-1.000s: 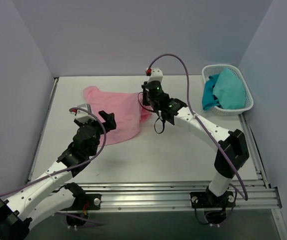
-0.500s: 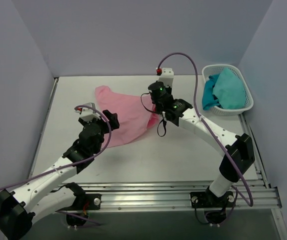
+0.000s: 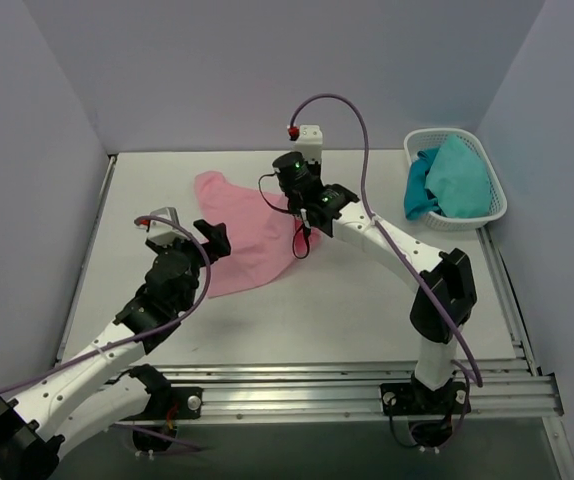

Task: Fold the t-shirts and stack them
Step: Flatten out the tshirt

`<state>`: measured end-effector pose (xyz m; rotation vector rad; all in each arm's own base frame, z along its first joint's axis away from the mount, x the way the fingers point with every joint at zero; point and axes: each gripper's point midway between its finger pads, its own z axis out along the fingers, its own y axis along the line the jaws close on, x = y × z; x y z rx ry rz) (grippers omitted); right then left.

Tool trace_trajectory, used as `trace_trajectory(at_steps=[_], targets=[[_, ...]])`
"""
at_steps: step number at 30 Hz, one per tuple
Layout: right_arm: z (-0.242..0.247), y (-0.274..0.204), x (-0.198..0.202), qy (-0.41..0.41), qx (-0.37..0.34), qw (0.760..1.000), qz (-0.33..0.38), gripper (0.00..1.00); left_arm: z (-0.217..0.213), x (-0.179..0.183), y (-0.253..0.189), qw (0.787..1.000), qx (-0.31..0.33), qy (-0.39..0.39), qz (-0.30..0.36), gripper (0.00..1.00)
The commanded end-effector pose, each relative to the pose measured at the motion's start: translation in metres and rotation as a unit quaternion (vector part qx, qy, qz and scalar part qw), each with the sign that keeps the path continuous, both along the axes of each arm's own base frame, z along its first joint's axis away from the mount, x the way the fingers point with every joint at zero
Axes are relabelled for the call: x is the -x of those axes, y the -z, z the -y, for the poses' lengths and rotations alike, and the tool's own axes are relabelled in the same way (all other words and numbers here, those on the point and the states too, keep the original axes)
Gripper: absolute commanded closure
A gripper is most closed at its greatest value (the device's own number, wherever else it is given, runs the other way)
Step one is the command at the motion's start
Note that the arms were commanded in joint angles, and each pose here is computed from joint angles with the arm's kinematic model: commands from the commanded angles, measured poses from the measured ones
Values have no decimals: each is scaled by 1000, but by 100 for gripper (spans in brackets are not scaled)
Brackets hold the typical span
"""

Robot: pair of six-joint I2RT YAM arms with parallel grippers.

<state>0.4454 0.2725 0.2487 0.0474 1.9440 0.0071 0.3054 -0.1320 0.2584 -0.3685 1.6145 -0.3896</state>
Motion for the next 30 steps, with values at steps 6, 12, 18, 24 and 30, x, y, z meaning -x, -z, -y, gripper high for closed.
trace_trajectory(at_steps=[6,12,18,24,30], targets=[[119,-10,-7,224,57,973,12,100,-8,0,3,1000,-7,-12,1,6],[199,49,9,301,52,951,-46,1,13,-12,24,999,-8,14,-29,6],[186,62,24,285,33,957,-51,0,35,-22,51,997,-6,41,-68,6],[129,45,46,227,31,973,-28,0,40,-8,97,988,28,26,-149,1],[113,46,69,199,29,979,-27,0,10,25,154,967,97,-70,-227,4]])
